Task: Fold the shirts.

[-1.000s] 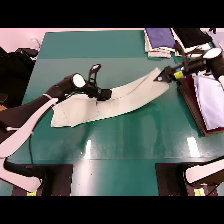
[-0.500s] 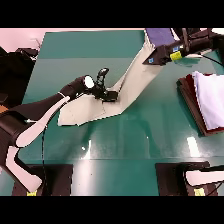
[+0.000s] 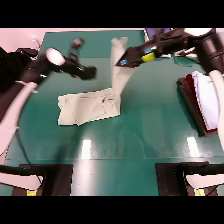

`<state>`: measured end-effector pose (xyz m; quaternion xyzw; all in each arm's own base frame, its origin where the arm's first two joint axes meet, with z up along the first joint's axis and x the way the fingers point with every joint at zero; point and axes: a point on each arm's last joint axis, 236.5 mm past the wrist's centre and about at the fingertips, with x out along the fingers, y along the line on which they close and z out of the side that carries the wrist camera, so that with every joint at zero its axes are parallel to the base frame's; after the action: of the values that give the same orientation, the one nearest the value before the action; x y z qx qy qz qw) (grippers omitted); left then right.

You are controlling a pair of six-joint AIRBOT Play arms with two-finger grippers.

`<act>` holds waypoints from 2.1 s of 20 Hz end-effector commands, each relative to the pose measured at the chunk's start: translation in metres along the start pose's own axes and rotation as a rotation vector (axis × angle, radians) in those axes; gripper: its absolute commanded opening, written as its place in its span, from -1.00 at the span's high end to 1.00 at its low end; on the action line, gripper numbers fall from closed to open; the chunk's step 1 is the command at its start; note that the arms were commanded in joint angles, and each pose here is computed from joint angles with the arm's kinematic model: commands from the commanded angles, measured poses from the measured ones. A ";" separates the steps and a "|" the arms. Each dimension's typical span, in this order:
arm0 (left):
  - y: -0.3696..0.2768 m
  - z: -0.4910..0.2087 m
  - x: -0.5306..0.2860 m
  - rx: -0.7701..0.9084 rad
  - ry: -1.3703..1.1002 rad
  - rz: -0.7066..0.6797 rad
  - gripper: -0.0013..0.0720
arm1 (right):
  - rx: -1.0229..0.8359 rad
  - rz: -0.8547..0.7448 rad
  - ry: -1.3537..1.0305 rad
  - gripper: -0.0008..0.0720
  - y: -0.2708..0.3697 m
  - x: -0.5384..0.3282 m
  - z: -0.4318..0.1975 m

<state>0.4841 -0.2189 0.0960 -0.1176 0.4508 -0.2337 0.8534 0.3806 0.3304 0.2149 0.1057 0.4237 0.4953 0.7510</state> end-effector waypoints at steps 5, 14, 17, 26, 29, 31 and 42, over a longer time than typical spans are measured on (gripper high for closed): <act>0.074 0.076 -0.238 0.011 -0.425 0.284 0.90 | -0.106 0.284 -0.050 -0.30 0.112 0.175 -0.004; 0.074 0.055 -0.237 -0.016 -0.352 0.270 0.90 | 0.068 -0.082 0.107 -0.06 -0.072 0.104 -0.064; 0.053 0.056 -0.227 0.028 -0.345 0.236 0.90 | 0.290 -0.196 0.139 -0.33 -0.149 0.063 -0.119; 0.012 0.051 -0.180 0.117 -0.285 0.146 0.90 | 0.639 -0.071 0.162 -0.65 -0.189 0.117 -0.173; 0.012 0.049 -0.179 0.115 -0.277 0.144 0.90 | 0.592 0.012 0.193 -0.62 -0.159 0.168 -0.159; 0.009 0.049 -0.178 0.110 -0.276 0.132 0.90 | 0.578 0.069 0.207 -0.52 -0.137 0.201 -0.155; -0.050 0.034 -0.161 0.195 -0.239 0.008 0.90 | 0.284 -0.135 0.031 0.93 -0.173 0.113 -0.052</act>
<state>0.4293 -0.1568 0.2508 -0.0771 0.3230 -0.2276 0.9154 0.4447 0.3823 -0.0071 0.2104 0.5281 0.4146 0.7106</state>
